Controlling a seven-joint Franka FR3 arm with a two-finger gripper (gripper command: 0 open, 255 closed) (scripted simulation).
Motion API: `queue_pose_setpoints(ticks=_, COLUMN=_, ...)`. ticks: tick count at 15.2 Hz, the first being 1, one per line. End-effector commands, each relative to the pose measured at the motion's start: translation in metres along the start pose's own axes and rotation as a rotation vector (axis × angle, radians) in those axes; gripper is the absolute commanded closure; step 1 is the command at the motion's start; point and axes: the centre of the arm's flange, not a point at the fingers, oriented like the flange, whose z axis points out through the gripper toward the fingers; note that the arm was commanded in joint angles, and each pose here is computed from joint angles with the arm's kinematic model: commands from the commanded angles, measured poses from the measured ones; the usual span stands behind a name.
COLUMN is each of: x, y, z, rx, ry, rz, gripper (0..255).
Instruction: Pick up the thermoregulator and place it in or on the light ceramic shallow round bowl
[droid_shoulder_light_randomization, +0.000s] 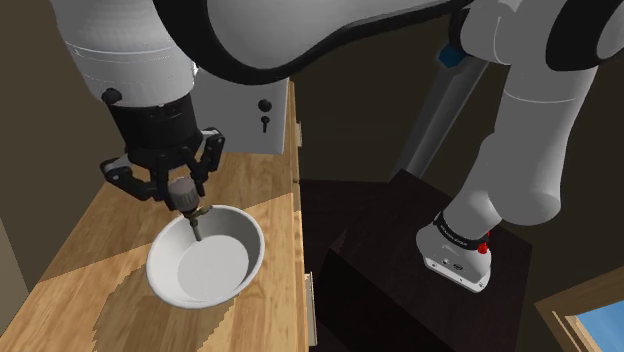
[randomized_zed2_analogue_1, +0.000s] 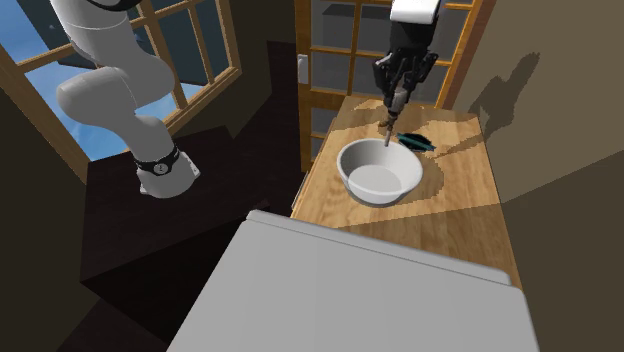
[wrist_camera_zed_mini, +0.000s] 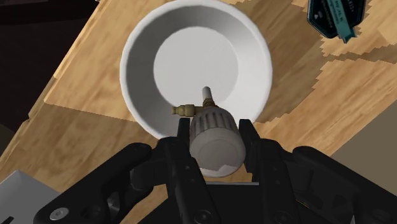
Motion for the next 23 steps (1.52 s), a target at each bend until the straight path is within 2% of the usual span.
queue_pose_setpoints(ticks=1, x=0.0, y=-0.001, z=0.012, rx=0.0, ry=0.0, rz=0.0, gripper=255)
queue_pose_setpoints(ticks=9, x=0.0, y=0.0, z=0.054, rx=0.0, ry=0.0, rz=0.0, gripper=255)
queue_pose_setpoints(ticks=17, x=0.0, y=0.0, z=0.054, rx=0.0, ry=0.0, rz=0.0, gripper=255)
queue_pose_setpoints(ticks=18, x=0.0, y=0.0, z=0.054, rx=0.0, ry=0.0, rz=0.0, gripper=0)
queue_pose_setpoints(ticks=23, x=0.0, y=0.0, z=0.054, rx=0.0, ry=0.0, rz=0.0, gripper=0)
